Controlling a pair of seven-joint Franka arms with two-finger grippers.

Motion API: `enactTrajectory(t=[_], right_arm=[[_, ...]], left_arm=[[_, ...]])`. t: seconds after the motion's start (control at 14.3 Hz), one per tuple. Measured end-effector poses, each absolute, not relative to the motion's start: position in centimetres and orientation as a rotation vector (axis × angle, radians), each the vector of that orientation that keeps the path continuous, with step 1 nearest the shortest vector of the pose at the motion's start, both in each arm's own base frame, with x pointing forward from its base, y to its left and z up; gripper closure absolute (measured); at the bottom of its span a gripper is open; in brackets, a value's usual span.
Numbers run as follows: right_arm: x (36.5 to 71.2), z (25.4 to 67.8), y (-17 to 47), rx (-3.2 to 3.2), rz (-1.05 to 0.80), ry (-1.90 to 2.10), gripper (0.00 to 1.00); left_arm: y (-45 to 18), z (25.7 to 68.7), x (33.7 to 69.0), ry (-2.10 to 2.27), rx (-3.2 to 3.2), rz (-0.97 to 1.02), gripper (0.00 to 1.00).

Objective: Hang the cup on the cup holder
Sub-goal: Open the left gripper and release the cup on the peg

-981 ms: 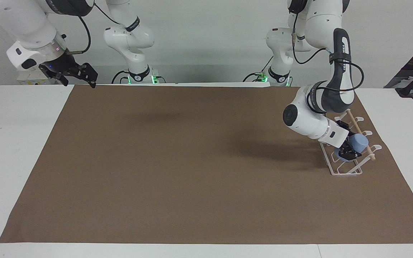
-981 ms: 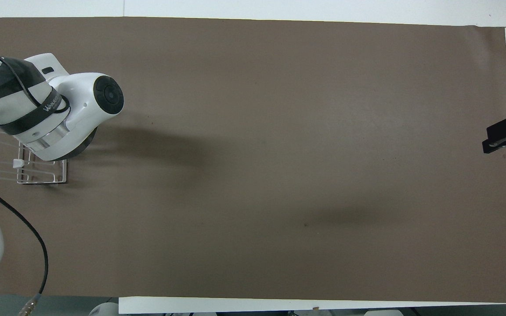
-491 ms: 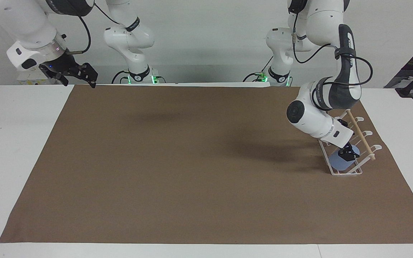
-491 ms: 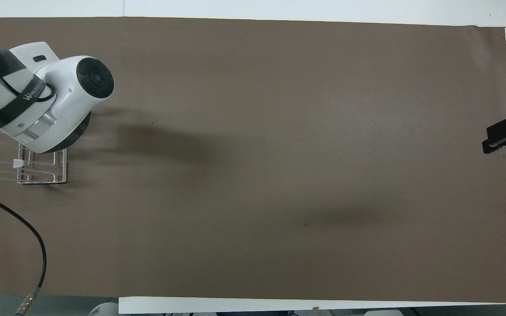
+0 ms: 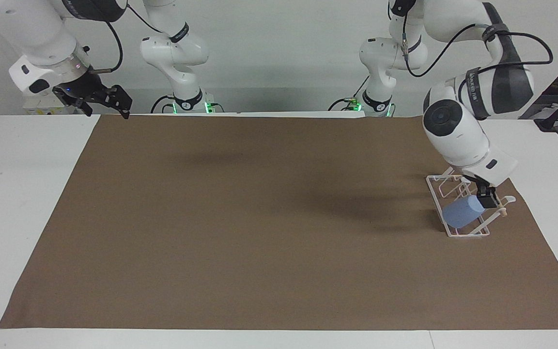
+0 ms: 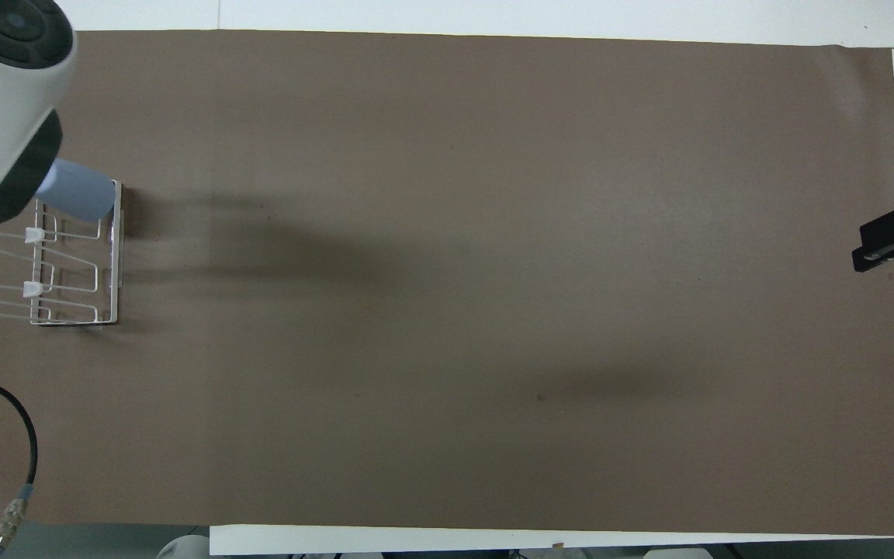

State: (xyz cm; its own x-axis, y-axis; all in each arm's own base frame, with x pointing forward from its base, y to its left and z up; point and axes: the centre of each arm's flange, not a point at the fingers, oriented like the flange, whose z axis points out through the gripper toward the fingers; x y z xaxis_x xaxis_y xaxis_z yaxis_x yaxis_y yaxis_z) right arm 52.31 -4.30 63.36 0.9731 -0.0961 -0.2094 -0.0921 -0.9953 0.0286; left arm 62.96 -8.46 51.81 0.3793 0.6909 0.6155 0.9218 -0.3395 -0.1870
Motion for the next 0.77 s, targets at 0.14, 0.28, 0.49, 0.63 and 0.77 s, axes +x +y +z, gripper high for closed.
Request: enactTrajectory(t=[0.14,0.28,0.49,0.63,0.77], right_arm=[[52.3,63.4,-4.3,3.102,-0.331,-0.148,0.00],[52.3,63.4,-4.3,3.102,-0.331,-0.148,0.00],[52.3,63.4,-4.3,3.102,-0.331,-0.148,0.00],[52.3,63.4,-4.3,3.102,-0.330,-0.148,0.00],[52.3,63.4,-4.3,3.102,-0.330,-0.148,0.00]], left_arm=[[-7.5,53.1,62.7,-1.444,-2.206,-0.508,0.00],[-6.2,54.9,61.8,-1.508,-2.338,-0.360,0.00],[-4.0,57.4,59.9,-1.449,-2.527,-0.155,0.00],[-4.2,57.9,59.3,-1.304,-2.658,-0.067,0.00],[-4.9,57.6,59.1,-1.090,-2.802,0.009,0.00]])
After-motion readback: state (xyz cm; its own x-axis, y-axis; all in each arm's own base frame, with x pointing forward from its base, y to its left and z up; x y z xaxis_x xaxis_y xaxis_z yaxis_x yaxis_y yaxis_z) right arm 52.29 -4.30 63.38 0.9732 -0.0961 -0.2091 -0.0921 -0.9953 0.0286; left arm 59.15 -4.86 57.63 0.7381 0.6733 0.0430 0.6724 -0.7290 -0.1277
